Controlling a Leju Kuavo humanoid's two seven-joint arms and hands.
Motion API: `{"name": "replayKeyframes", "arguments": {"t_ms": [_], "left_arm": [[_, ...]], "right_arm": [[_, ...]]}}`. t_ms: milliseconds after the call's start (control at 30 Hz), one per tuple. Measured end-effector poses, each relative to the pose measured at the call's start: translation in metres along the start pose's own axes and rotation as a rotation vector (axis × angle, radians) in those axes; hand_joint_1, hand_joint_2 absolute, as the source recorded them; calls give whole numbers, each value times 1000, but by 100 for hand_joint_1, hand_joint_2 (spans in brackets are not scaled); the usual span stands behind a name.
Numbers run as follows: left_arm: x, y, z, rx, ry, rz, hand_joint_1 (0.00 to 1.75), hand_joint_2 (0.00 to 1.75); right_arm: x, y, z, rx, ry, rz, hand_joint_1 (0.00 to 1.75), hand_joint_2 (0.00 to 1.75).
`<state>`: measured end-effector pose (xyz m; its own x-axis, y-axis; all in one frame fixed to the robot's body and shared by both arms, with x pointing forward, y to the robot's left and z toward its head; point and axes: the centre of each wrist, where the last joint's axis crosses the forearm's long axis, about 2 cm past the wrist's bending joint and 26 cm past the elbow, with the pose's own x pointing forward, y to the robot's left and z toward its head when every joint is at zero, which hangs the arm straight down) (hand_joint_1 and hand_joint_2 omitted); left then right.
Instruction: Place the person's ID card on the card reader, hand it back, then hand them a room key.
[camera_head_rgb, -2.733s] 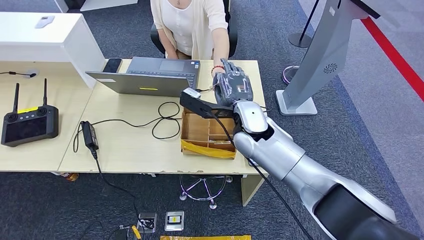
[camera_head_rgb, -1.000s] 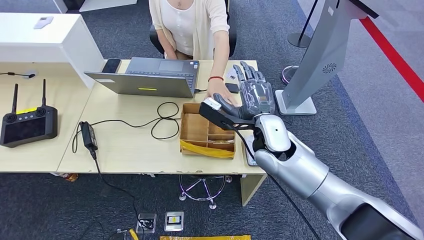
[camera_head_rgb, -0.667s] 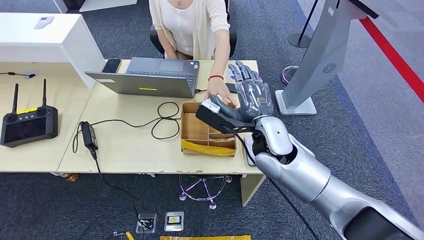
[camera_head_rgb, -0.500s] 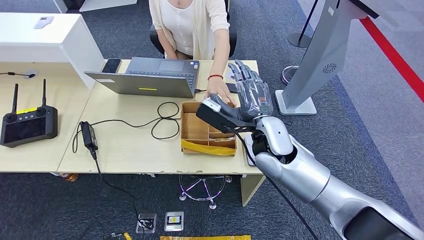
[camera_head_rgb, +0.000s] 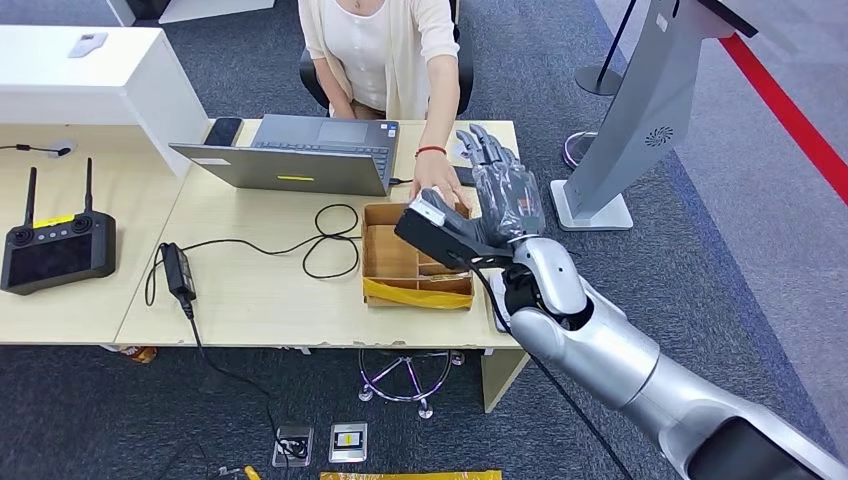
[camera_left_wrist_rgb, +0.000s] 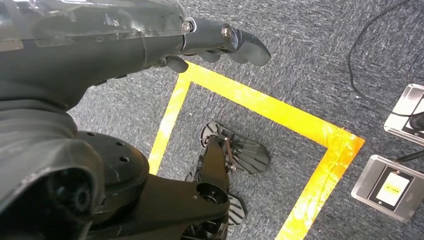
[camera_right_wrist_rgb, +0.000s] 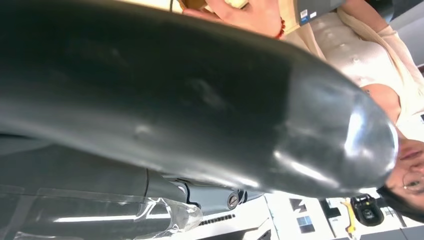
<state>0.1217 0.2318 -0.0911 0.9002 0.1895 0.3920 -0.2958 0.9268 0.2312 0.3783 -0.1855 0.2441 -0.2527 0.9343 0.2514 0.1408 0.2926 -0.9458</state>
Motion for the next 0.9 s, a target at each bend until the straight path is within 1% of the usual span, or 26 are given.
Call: {"name": "replayKeyframes", "arguments": {"t_ms": [267,400,533,733,900], "left_arm": [[-4,2,0,8,13,17,0,0],[-6,3,0,11,20,22,0,0],[-8,4,-1,14,28,30,0,0],[-10,6,-1,18,31,39,0,0],[-16,9,-1,30,34,67,0,0]], "right_arm": [[-3,11,17,34,24,26,0,0],[-2,19,29,67,14,58,0,175],[1,27,40,102,8,112,0,175],[5,34,48,136,8,180,0,175],[13,47,68,142,-14,286,0,175]]}}
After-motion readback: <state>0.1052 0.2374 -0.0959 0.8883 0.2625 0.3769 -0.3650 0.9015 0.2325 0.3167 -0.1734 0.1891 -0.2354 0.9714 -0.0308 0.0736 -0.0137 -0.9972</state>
